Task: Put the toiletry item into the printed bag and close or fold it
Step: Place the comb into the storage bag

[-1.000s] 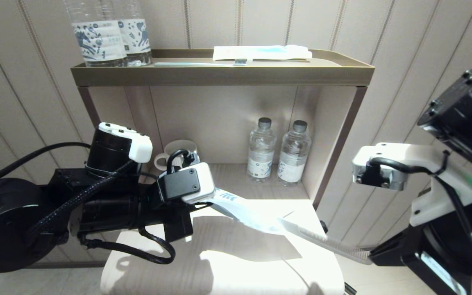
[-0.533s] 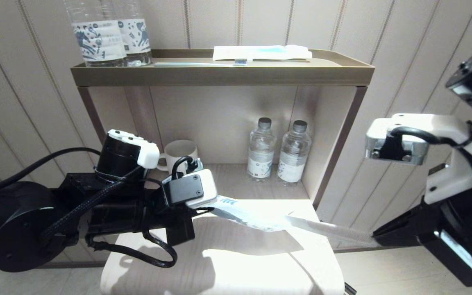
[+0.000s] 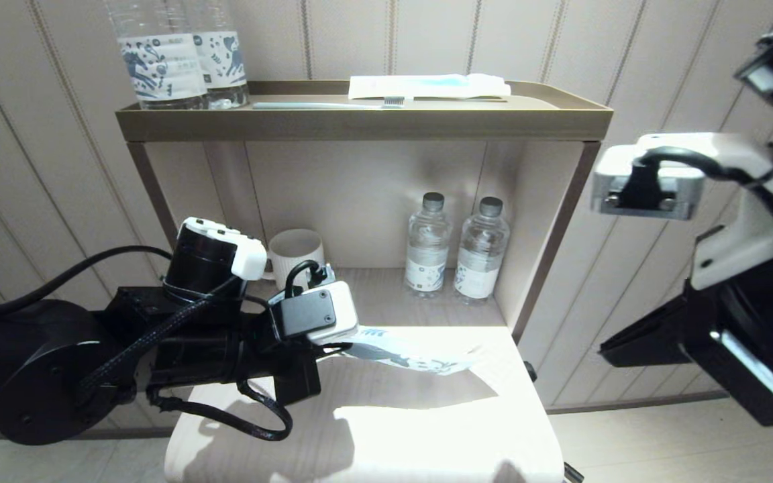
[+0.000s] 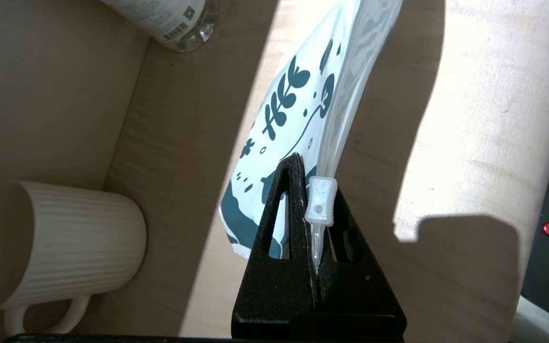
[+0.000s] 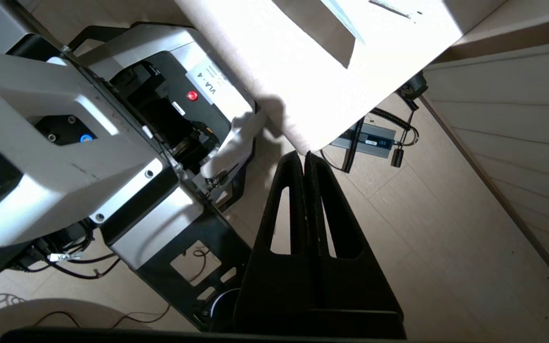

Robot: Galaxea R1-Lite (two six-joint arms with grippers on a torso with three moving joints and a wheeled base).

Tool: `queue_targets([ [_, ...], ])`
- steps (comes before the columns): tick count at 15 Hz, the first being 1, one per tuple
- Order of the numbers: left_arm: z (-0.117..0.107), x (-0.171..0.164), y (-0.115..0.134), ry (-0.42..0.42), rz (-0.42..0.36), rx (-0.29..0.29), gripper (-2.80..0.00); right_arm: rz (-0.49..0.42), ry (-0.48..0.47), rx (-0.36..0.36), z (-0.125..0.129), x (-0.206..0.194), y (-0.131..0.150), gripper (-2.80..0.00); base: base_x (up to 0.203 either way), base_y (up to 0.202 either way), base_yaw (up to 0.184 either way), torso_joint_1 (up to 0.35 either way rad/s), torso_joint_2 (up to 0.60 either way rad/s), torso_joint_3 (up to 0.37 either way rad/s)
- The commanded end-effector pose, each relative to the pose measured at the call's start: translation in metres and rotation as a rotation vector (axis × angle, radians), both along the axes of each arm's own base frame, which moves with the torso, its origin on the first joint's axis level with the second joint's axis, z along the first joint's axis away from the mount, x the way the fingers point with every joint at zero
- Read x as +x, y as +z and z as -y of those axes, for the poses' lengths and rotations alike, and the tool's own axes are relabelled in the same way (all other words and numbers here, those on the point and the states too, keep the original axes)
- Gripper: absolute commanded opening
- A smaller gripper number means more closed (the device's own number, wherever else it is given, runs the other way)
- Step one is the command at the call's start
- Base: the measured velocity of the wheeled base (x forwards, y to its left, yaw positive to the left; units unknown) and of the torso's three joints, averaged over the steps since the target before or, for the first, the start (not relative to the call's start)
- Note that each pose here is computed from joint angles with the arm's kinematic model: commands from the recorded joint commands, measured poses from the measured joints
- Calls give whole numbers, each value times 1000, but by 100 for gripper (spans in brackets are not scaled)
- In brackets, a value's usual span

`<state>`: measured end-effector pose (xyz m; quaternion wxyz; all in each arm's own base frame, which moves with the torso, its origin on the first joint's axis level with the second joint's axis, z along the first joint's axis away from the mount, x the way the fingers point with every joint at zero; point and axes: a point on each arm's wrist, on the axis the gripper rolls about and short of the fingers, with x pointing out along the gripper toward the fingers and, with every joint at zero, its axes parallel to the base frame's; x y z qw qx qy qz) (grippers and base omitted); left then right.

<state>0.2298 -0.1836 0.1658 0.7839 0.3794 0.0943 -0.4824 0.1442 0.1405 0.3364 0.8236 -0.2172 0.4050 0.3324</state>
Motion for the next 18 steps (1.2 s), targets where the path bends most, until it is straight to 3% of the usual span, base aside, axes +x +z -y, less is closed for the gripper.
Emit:
queue_targets([
  [1,1,3,-4,1,-7,6,-280,-74,-35,-67,-18,29,-21,-280,0,0,0,0,0,0],
  [4,-4,9,-1,16,-12,-18,-280,-105,-85,-72,-8,34,-27,-280,0,0,0,0,0,0],
  [6,-5,11,3,73,-72,-81,-280,-118,-103,-77,-4,34,-34,-280,0,0,0,0,0,0],
  [7,-7,12,4,118,-116,-121,-280,-95,-128,-48,-4,41,-39,-280,0,0,0,0,0,0],
  [9,-23,18,6,171,-136,-150,-280,-41,-223,30,-4,68,-51,-280,0,0,0,0,0,0],
  [11,-40,18,9,195,-140,-170,-280,-84,-324,55,-3,87,-70,-280,0,0,0,0,0,0],
  [15,-63,19,5,223,-167,-190,-280,-175,-350,63,-6,97,-87,-280,0,0,0,0,0,0],
  [16,-65,20,4,229,-169,-191,-280,-195,-369,60,-8,101,-92,0,0,0,0,0,0,0],
  [18,-65,19,2,231,-167,-197,-280,-214,-383,51,-11,105,-99,0,0,0,0,0,0,0],
])
